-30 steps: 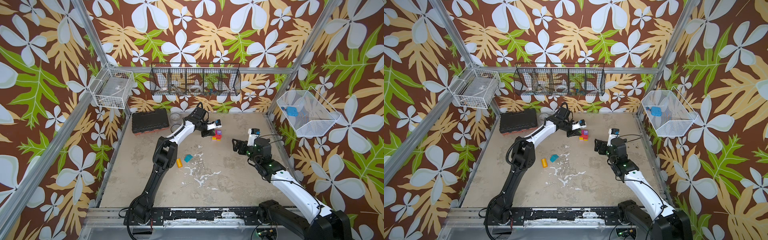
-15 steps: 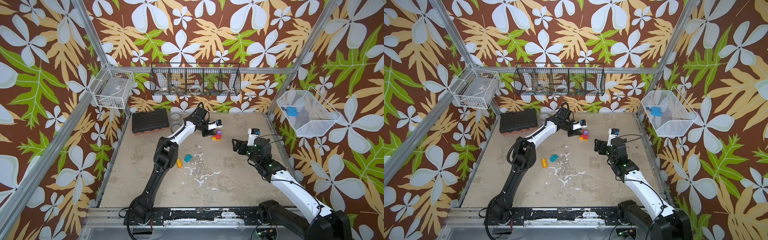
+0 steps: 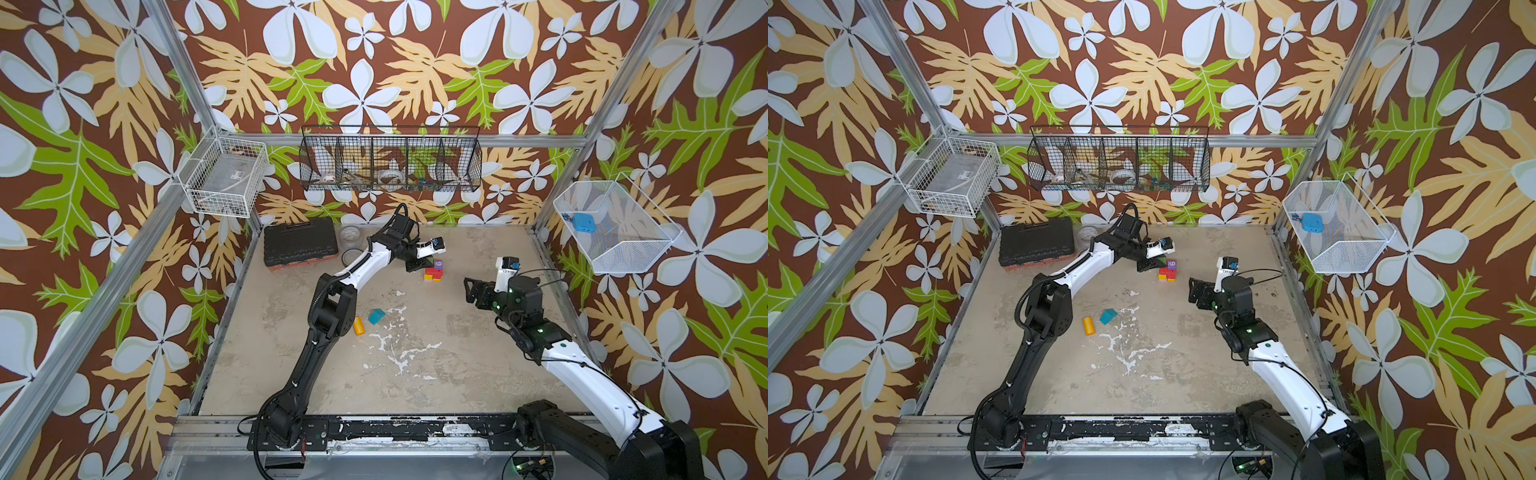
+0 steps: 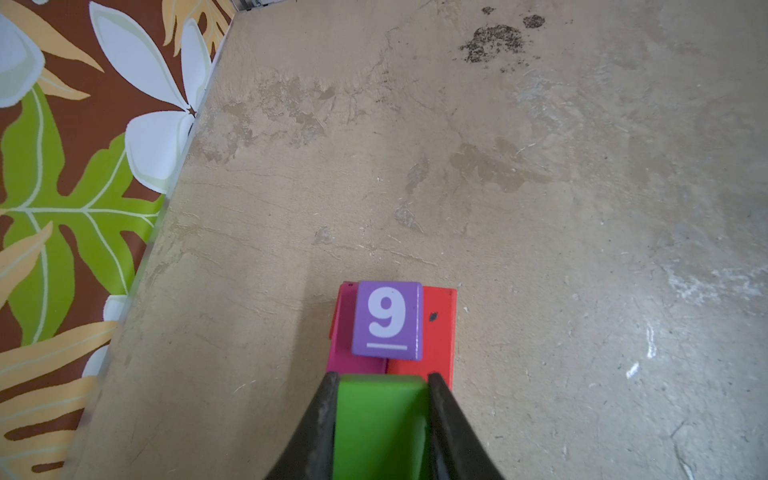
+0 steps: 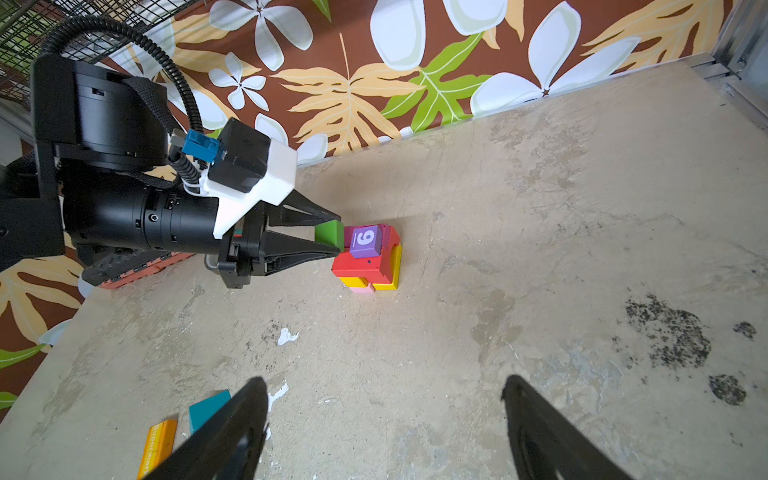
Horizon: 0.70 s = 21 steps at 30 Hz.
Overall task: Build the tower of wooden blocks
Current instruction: 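Lower the green cube onto the stack top beside the purple '9' cube, then open the left gripper and release the green cube on the stack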
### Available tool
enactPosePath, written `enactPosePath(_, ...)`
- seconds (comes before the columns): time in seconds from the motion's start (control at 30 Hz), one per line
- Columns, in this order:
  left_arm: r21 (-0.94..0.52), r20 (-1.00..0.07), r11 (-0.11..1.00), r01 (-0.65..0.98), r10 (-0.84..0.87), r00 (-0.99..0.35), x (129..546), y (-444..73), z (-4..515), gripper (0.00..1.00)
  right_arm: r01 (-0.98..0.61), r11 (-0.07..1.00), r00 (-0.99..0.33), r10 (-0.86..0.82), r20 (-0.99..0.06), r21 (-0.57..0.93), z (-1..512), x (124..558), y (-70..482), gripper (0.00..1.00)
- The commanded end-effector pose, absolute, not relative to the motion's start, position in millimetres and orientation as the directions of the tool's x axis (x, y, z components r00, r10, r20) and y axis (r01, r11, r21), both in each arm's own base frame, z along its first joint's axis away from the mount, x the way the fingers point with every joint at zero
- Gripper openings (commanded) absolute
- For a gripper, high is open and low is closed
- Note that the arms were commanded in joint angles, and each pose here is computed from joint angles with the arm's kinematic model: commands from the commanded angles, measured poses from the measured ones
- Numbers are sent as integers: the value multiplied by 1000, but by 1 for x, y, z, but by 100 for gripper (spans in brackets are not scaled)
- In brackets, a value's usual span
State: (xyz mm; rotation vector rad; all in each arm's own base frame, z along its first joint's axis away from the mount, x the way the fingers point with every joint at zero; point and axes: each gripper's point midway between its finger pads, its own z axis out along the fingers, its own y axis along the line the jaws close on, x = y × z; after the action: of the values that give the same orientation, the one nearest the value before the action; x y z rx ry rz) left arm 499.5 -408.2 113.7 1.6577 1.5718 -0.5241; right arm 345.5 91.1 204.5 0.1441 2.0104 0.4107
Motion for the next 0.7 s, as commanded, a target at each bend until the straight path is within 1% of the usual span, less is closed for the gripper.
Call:
enactPosePath(0.0, 262, -758, 60, 963, 631, 167, 501, -412, 114, 10, -95, 931, -442, 277, -853, 352, 212, 348, 93, 88)
enactPosePath(0.03, 262, -758, 61, 963, 631, 166, 501, -412, 114, 11, -95, 931, -442, 278, -853, 352, 212, 348, 93, 88)
enactPosePath(0.17, 262, -761, 66, 963, 627, 164, 502, -414, 115, 23, -96, 931, -442, 277, -853, 352, 212, 348, 94, 88)
enactPosePath(0.4, 268, -772, 89, 959, 615, 159, 505, -417, 118, 39, -96, 931, -443, 277, -853, 353, 212, 348, 94, 88)
enactPosePath(0.53, 271, -775, 98, 958, 613, 156, 505, -418, 119, 45, -97, 931, -443, 276, -853, 351, 212, 348, 94, 88)
enactPosePath(0.67, 272, -777, 112, 956, 612, 149, 507, -417, 120, 48, -98, 930, -443, 277, -853, 353, 212, 347, 94, 88)
